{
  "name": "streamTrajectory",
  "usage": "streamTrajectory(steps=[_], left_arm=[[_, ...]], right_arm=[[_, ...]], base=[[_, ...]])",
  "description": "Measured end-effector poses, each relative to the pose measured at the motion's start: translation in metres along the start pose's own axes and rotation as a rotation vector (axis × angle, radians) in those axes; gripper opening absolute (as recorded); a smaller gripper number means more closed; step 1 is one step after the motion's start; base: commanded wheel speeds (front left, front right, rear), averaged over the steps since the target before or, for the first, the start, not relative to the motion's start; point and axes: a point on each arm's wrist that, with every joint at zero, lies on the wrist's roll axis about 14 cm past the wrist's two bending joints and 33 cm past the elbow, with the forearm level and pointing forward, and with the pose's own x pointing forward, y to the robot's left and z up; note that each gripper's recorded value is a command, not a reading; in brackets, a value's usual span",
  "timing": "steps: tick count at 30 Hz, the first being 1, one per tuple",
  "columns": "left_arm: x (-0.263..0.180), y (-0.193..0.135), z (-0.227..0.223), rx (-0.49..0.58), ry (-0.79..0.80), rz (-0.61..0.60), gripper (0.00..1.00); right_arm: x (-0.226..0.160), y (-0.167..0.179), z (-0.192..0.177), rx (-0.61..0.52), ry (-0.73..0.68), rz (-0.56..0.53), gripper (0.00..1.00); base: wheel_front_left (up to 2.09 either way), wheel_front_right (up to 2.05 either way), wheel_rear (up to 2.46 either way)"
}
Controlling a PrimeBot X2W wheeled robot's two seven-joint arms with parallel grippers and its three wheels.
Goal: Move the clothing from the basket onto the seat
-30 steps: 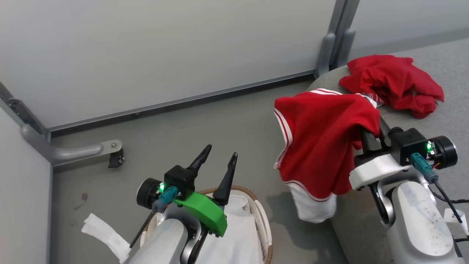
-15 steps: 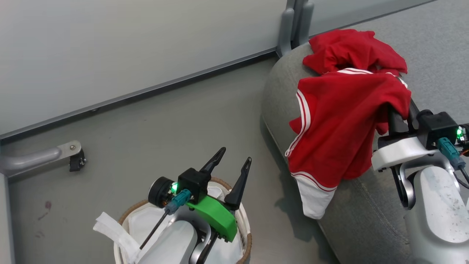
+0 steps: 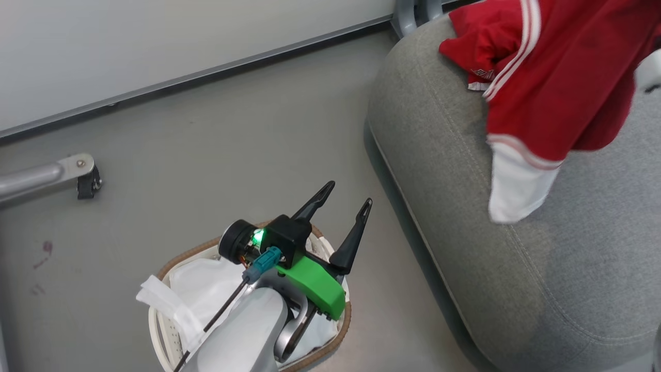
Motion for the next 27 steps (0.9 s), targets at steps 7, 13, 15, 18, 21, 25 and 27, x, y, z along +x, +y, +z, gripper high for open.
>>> streamTrajectory(steps=[7, 13, 15, 18, 21, 25, 27], left_arm=[[0.005, 0.025, -0.008, -0.001, 0.003, 0.026, 1.0], [0.012, 0.052, -0.017, -0.01, 0.002, 0.053, 1.0], [0.014, 0.061, -0.021, -0.014, 0.004, 0.062, 1.0], [0.015, 0.074, -0.03, -0.024, 0.012, 0.078, 1.0], [0.013, 0.084, -0.043, -0.037, 0.03, 0.094, 1.0], [0.01, 0.094, -0.056, -0.054, 0.052, 0.113, 1.0], [0.008, 0.098, -0.062, -0.057, 0.064, 0.122, 1.0]], right_arm=[[0.059, -0.036, 0.013, -0.11, -0.03, -0.076, 0.0], [0.076, -0.019, -0.044, -0.165, 0.069, -0.055, 0.0], [0.075, -0.005, -0.073, -0.169, 0.122, -0.033, 0.0], [0.061, 0.024, -0.129, -0.166, 0.241, 0.023, 0.0], [0.042, 0.053, -0.177, -0.126, 0.346, 0.061, 0.0], [0.013, 0.082, -0.226, -0.103, 0.467, 0.107, 0.0], [0.002, 0.095, -0.241, -0.094, 0.507, 0.132, 0.0]], base=[[0.0, 0.0, 0.0], [0.0, 0.0, 0.0], [0.0, 0.0, 0.0], [0.0, 0.0, 0.0], [0.0, 0.0, 0.0], [0.0, 0.0, 0.0], [0.0, 0.0, 0.0]])
